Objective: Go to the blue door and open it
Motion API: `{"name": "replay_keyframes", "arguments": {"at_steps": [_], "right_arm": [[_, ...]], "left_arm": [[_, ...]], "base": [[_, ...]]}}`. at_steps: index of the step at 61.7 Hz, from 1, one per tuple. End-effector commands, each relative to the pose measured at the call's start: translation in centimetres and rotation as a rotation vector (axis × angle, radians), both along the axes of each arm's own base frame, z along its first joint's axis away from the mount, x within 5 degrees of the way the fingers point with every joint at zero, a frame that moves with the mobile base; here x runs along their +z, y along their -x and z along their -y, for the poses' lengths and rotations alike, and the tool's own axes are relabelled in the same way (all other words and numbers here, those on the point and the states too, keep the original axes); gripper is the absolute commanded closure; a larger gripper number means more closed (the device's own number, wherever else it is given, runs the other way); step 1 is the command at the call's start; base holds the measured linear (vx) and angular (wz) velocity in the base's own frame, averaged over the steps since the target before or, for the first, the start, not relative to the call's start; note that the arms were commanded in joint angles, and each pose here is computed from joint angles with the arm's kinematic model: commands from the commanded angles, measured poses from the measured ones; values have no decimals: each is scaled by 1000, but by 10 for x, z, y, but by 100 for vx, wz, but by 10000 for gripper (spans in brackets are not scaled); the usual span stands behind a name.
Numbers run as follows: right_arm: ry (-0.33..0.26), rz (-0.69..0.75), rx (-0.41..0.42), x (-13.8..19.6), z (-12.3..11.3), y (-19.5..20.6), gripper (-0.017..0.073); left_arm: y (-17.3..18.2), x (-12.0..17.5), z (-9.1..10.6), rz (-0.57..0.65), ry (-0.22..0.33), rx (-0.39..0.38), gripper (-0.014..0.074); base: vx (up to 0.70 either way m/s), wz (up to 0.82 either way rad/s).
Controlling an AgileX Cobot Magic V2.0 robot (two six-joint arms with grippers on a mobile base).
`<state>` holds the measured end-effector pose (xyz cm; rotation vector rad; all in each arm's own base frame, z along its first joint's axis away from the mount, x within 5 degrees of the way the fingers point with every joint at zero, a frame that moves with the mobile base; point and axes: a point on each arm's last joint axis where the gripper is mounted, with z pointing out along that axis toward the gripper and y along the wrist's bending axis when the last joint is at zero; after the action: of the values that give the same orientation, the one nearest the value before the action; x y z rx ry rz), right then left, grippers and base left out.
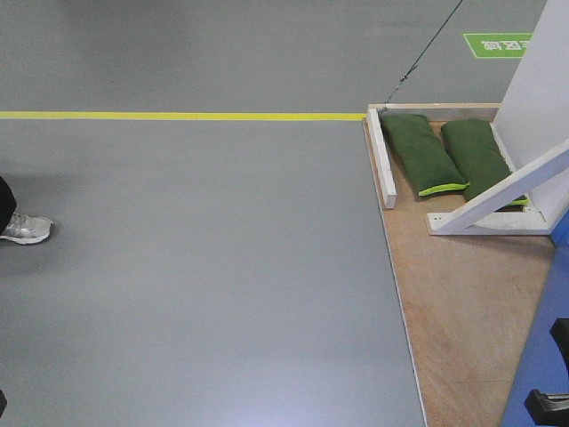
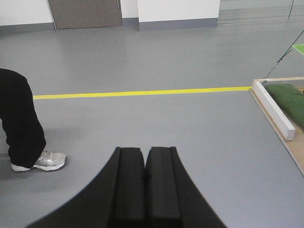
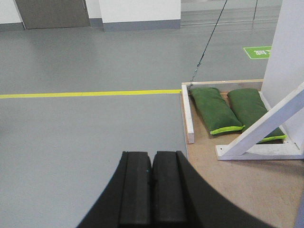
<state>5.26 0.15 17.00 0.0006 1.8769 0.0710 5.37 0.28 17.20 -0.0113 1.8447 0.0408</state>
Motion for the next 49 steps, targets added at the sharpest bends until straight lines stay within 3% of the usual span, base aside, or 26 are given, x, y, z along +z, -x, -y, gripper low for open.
{"name": "replay_keyframes", "arguments": {"at_steps": [1, 11, 33, 49], "right_arm": [[4, 83, 8, 5, -1, -1, 564], [-2, 122, 2, 28, 0, 2, 564], [-50, 534, 4, 164, 3, 46, 564], [-8, 666, -13, 238, 6, 60, 564]], "left_arm": [[0, 20, 1, 137, 2, -10, 523], [0, 20, 1, 137, 2, -10, 523], [0, 20, 1, 137, 2, -10, 523], [0, 20, 1, 137, 2, -10, 523]], "base": [[0, 0], [0, 0], [0, 0], [0, 0]]}}
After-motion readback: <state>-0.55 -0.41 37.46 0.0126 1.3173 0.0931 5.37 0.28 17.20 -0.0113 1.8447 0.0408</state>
